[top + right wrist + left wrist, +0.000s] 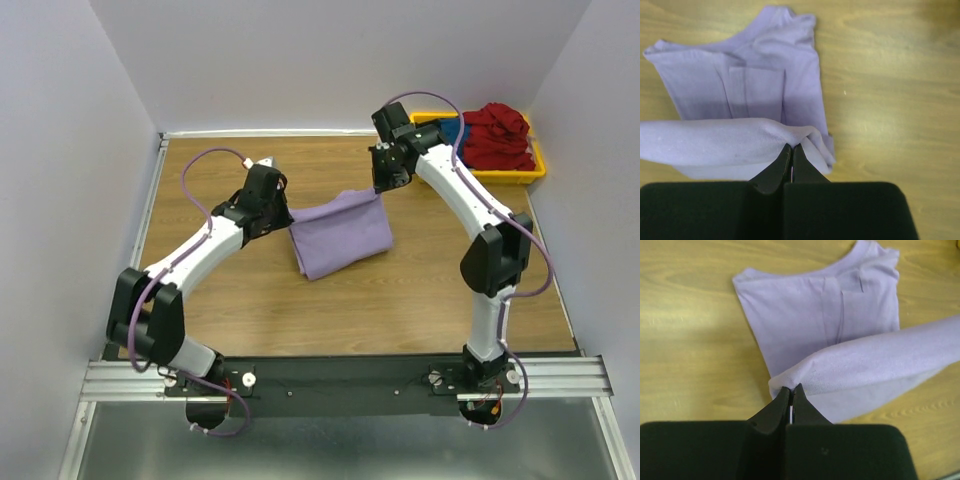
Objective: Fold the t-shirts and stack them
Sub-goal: Fold the tshirt
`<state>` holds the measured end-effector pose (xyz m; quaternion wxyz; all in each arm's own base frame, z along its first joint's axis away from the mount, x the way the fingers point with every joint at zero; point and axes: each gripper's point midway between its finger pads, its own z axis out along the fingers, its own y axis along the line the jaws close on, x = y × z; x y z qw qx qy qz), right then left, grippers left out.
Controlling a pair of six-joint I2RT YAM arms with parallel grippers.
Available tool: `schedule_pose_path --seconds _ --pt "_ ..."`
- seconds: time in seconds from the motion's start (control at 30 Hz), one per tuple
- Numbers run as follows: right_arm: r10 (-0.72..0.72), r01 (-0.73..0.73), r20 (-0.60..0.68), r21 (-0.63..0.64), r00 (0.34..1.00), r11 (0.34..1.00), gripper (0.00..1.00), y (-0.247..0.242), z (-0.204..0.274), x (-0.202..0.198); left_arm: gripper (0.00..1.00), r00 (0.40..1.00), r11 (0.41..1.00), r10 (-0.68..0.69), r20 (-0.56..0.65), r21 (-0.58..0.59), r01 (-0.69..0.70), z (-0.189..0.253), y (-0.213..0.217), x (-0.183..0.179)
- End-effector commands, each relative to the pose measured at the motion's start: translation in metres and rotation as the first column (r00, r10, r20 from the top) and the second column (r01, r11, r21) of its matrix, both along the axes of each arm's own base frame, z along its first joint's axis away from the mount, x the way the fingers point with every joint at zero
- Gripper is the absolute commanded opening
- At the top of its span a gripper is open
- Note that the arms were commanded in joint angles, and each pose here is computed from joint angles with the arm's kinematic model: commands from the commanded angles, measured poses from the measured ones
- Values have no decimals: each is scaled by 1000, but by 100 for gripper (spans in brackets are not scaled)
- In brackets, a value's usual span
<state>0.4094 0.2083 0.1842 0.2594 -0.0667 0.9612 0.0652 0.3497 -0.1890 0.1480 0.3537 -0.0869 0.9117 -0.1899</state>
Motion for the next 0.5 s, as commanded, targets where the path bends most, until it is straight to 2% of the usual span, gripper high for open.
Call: schedule_pose_path --seconds 0.0,0.2,0.47 --pt "21 -22 50 22 999 1000 1 7 -9 38 0 999 1000 -21 50 16 20 -5 6 36" --pt "-18 13 72 63 997 998 1 8 -49 88 0 998 1000 -27 50 11 27 -25 8 71" --pt "-40 26 126 104 991 994 1 11 -70 120 0 998 999 33 60 8 -34 -45 22 99"
